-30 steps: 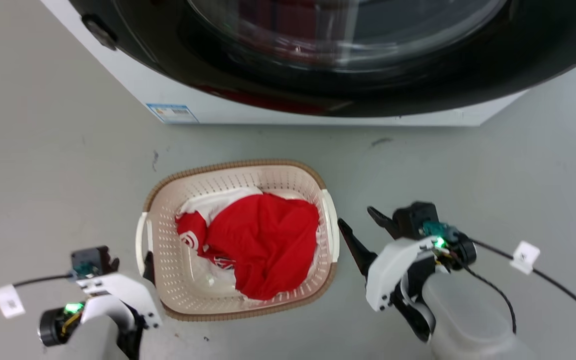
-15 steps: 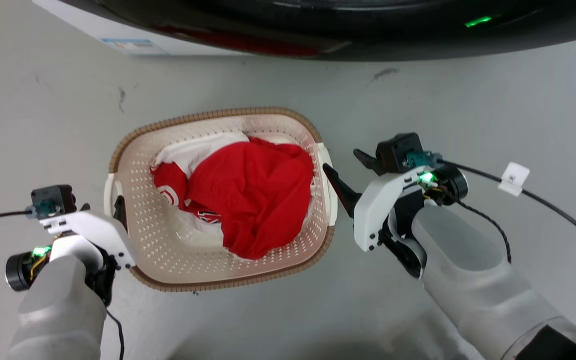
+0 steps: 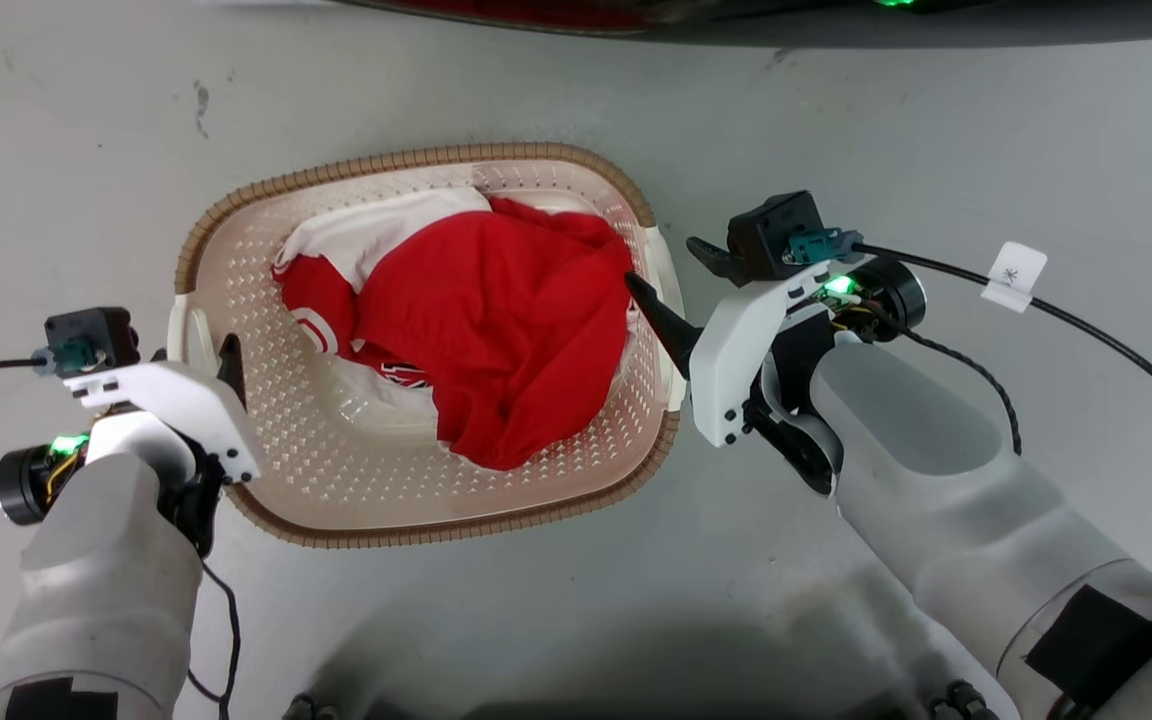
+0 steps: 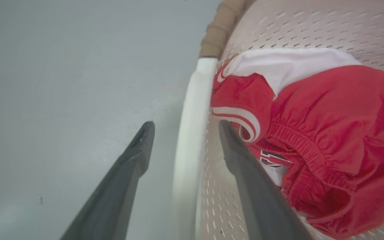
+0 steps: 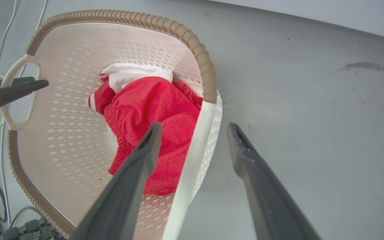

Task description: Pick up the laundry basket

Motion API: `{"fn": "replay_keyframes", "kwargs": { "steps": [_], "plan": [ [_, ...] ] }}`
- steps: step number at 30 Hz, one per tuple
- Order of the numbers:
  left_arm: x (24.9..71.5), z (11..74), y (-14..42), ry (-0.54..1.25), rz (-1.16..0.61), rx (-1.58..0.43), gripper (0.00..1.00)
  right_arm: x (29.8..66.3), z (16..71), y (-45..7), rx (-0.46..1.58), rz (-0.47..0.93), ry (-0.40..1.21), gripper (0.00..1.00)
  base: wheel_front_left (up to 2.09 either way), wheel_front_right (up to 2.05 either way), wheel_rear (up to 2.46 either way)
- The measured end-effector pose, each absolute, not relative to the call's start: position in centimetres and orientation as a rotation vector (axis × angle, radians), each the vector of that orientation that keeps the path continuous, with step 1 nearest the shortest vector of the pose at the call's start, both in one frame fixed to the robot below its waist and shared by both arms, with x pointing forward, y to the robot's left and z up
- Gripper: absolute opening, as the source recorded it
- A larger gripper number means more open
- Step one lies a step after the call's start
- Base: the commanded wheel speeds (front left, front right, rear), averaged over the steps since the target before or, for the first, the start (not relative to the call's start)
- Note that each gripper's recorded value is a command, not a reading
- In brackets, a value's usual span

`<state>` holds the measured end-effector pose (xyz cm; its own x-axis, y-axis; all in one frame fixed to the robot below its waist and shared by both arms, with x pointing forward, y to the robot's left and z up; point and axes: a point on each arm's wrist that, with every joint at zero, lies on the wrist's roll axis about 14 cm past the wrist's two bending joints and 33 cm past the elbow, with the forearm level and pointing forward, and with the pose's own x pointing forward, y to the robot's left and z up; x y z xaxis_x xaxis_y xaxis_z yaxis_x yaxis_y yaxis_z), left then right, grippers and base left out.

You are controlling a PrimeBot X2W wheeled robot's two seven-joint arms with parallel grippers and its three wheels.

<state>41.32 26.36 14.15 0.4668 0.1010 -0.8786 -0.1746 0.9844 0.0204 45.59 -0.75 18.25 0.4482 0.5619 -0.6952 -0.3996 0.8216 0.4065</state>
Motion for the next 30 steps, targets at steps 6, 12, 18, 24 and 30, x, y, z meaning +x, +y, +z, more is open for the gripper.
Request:
{"fn": "replay_keyframes", "kwargs": {
  "steps": [6, 12, 18, 24, 30],
  "plan": [
    [41.7, 13.0, 26.0, 1.084, 0.160, -0.078, 1.00, 45.3, 16.7, -0.2, 0.200, 0.617, 0.970, 1.00, 0.00, 0.00, 0.00],
    [41.7, 12.2, 25.9, 1.097, 0.164, -0.086, 1.00, 44.6, 15.5, 0.7, 0.211, 0.646, 1.003, 1.00, 0.00, 0.00, 0.00],
    [41.2, 11.6, 25.9, 1.116, 0.170, -0.091, 0.85, 43.7, 14.7, 1.2, 0.222, 0.661, 1.034, 1.00, 0.00, 0.00, 0.00],
    [40.7, 11.3, 26.1, 1.131, 0.166, -0.093, 0.00, 43.6, 13.8, 0.9, 0.213, 0.651, 1.057, 0.00, 0.00, 0.00, 0.00],
    [40.7, 11.5, 25.9, 1.124, 0.167, -0.101, 0.00, 43.6, 13.8, 0.8, 0.212, 0.647, 1.062, 0.00, 0.00, 0.00, 0.00]
  ]
}}
